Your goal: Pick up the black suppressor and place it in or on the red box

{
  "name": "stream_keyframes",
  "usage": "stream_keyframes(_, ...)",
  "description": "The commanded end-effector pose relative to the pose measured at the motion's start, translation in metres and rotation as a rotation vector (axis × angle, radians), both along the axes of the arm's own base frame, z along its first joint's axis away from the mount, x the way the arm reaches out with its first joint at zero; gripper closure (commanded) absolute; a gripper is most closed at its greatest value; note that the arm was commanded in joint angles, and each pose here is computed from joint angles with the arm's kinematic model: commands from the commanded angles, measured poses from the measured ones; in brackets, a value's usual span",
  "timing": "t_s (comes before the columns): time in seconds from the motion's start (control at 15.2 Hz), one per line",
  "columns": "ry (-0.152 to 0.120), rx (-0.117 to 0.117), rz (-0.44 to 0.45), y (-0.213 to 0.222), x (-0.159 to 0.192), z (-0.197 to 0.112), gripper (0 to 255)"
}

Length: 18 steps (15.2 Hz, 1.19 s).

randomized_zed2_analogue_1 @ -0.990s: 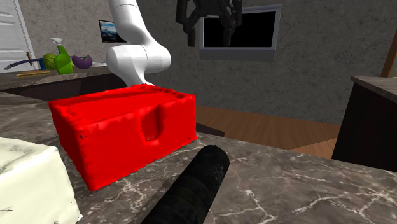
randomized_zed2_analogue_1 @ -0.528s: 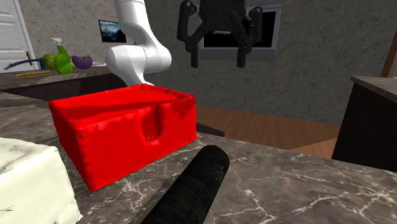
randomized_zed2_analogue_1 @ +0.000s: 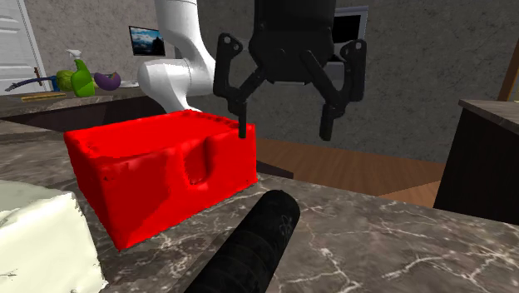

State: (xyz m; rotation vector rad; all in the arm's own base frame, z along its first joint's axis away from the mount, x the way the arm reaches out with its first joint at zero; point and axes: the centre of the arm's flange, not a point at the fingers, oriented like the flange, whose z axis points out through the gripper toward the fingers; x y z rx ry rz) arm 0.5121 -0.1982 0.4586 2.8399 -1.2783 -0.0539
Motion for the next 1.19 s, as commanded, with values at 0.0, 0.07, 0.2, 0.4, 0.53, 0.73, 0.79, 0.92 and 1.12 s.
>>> stream_keyframes(0.0, -0.002, -0.008, -0.064, -0.02, 0.011, -0.01, 0)
stream_keyframes(0.07, -0.002, -0.012, -0.095, -0.031, 0.016, -0.015, 0)
stream_keyframes(0.2, -0.003, -0.019, -0.157, -0.053, 0.024, -0.025, 0)
stream_keyframes(0.4, -0.005, -0.03, -0.251, -0.087, 0.034, -0.039, 0)
stream_keyframes(0.53, -0.006, -0.037, -0.31, -0.109, 0.039, -0.048, 0)
stream_keyframes(0.73, -0.006, -0.037, -0.31, -0.11, 0.039, -0.064, 0)
stream_keyframes(0.79, -0.006, -0.037, -0.31, -0.11, 0.038, -0.069, 0)
stream_keyframes(0.92, -0.006, -0.037, -0.31, -0.11, 0.038, -0.08, 0)
stream_keyframes(1.12, -0.006, -0.037, -0.31, -0.111, 0.037, -0.088, 0)
